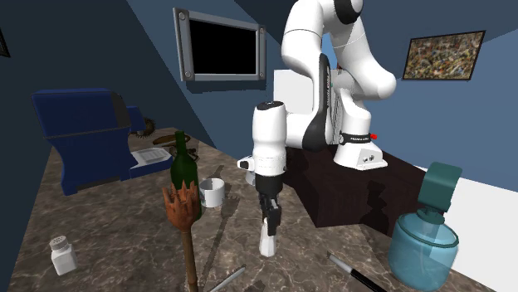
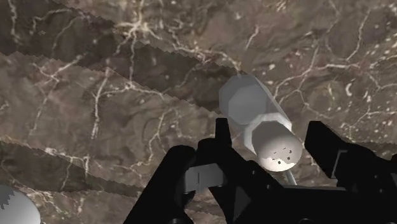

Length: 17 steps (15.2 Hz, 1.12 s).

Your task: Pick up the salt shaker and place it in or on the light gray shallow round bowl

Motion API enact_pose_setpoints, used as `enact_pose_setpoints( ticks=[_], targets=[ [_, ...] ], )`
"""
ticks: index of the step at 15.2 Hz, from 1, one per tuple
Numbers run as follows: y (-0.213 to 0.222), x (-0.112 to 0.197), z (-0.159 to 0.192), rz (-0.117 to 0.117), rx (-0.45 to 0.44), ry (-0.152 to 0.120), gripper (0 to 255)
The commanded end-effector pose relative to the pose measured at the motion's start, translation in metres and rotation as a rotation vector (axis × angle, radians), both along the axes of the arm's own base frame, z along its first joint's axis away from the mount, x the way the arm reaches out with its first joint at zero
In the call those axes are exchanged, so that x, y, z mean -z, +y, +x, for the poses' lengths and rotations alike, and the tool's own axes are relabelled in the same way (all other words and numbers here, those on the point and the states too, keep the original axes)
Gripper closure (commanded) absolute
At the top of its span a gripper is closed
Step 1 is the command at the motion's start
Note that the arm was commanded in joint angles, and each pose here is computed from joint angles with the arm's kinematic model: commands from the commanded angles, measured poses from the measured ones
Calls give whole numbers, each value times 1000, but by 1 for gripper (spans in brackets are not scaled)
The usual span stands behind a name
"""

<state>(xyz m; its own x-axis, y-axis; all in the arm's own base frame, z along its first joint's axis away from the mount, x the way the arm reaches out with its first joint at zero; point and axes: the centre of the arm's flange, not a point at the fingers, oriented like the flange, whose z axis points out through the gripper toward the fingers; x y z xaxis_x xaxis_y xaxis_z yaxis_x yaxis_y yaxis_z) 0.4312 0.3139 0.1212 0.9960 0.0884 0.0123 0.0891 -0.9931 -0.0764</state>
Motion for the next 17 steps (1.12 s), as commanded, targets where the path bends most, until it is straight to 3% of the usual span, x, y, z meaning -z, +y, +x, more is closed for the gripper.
enact_pose_setpoints(
  ticks=[1, 9, 17],
  targets=[
    [0, 0, 0, 0, 0, 0, 255],
    [0, 0, 0, 0, 0, 0, 255],
    [0, -42, 0, 0, 0, 0, 255]
  ],
)
